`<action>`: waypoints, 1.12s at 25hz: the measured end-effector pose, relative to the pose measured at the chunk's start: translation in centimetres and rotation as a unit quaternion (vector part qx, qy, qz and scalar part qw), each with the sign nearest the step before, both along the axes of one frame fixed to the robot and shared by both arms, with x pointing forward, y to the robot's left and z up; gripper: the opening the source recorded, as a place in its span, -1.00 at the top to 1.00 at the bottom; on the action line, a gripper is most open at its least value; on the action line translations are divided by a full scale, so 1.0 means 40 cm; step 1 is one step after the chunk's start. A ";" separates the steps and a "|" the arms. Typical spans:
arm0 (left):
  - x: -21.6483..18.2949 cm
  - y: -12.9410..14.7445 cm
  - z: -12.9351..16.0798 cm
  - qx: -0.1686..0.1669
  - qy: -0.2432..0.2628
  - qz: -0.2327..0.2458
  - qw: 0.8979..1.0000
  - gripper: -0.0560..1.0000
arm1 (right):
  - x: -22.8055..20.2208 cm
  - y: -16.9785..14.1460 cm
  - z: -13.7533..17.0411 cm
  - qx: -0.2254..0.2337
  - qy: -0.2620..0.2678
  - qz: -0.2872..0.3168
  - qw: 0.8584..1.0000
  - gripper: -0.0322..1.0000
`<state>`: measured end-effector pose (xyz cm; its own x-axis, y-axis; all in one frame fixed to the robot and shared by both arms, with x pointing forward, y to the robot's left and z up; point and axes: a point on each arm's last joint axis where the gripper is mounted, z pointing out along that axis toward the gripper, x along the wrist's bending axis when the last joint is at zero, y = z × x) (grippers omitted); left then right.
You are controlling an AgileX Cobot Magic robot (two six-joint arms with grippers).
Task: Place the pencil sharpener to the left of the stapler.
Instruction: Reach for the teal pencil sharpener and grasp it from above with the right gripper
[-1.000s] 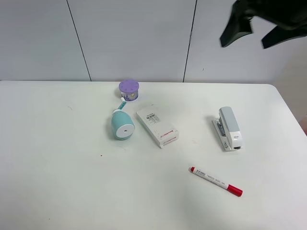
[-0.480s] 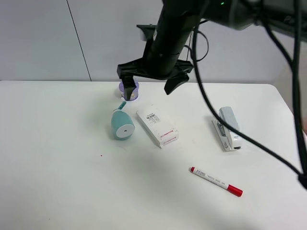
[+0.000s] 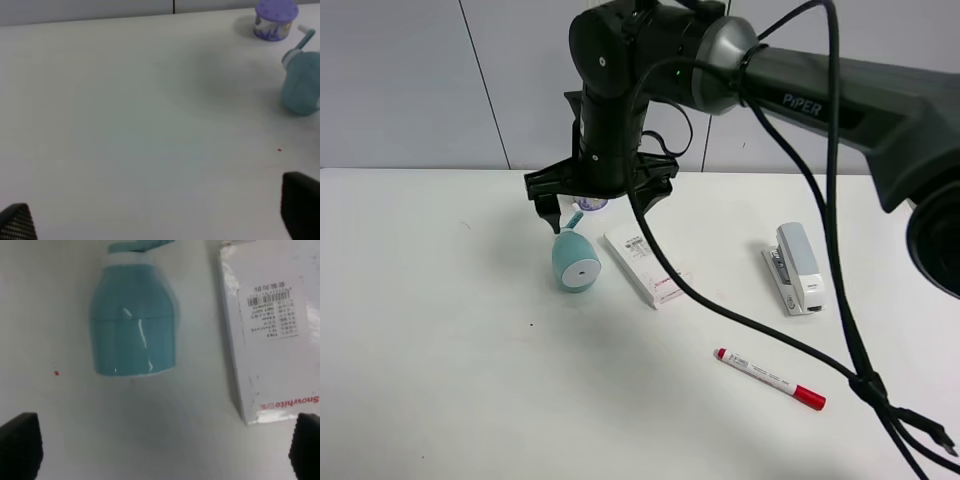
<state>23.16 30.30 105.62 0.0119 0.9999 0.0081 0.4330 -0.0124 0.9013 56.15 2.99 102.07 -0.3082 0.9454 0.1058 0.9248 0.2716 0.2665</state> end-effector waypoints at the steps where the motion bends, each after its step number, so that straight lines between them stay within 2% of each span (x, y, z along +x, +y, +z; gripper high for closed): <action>1: 0.000 0.000 0.000 0.000 0.000 0.000 1.000 -0.98 | 0.004 0.004 -0.014 -0.002 0.002 -0.001 1.000 -0.98; 6: 0.000 0.000 0.000 0.000 0.000 0.000 1.000 -0.98 | 0.021 0.023 -0.077 -0.004 0.005 -0.001 1.000 -0.98; 17: 0.000 0.003 0.000 0.006 0.000 0.005 1.000 -0.98 | 0.050 0.063 -0.153 0.045 -0.013 -0.010 0.999 -0.98; 28: 0.000 0.003 0.000 0.007 0.000 0.005 1.000 -0.99 | 0.064 0.077 -0.218 0.045 -0.012 -0.014 0.999 -0.98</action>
